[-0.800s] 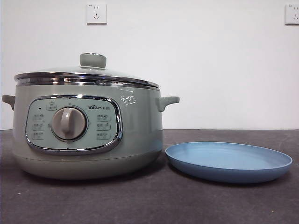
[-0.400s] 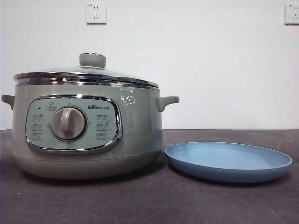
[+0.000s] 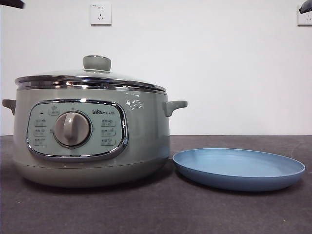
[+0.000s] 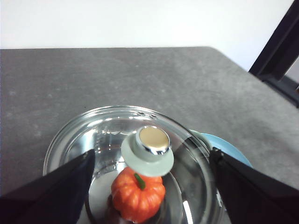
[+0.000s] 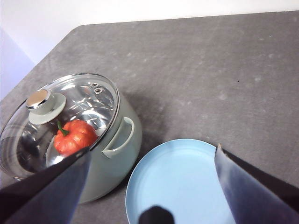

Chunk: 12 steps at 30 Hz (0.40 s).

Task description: Take the pumpkin out from the steamer,put the pumpkin in the blue plate,close the lid

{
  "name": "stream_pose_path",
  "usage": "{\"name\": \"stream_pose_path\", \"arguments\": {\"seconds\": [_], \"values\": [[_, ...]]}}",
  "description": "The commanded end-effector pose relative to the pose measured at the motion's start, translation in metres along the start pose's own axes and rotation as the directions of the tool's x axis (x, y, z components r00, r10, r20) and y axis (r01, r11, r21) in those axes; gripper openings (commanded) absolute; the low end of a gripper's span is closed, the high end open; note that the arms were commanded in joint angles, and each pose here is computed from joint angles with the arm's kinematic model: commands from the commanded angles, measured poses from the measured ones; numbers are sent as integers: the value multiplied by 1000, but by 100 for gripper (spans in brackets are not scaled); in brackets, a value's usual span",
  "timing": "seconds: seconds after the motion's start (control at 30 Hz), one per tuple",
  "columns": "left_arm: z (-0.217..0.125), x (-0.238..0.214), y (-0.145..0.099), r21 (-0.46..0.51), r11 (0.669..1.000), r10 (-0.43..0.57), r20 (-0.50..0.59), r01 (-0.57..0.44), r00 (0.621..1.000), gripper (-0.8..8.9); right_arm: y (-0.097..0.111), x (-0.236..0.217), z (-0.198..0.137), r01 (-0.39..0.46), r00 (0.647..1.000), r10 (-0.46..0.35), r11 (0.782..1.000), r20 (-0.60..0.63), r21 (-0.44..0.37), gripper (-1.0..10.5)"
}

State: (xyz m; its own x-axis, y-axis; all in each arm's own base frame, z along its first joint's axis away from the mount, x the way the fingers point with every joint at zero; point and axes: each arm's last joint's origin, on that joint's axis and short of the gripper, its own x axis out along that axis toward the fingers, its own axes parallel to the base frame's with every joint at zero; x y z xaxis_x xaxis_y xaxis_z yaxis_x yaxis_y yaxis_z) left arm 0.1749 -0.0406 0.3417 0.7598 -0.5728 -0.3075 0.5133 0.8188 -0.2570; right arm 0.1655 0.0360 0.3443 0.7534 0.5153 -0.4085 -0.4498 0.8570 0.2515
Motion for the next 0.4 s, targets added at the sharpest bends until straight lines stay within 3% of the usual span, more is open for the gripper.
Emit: {"name": "stream_pose_path", "arguments": {"seconds": [0.03, 0.17, 0.4], "values": [[10, 13, -4, 73, 997, -2, -14, 3, 1000, 409, 0, 0, 0, -3, 1000, 3, 1000, -2, 7, 442], [23, 40, -13, 143, 990, -2, -67, 11, 998, 408, 0, 0, 0, -2, 1000, 2, 1000, -6, 9, 442], [23, 93, -21, 181, 982, -13, -180, 46, 984, 408, 0, 0, -2, 0, 1000, 1, 1000, -24, 17, 442]]}}
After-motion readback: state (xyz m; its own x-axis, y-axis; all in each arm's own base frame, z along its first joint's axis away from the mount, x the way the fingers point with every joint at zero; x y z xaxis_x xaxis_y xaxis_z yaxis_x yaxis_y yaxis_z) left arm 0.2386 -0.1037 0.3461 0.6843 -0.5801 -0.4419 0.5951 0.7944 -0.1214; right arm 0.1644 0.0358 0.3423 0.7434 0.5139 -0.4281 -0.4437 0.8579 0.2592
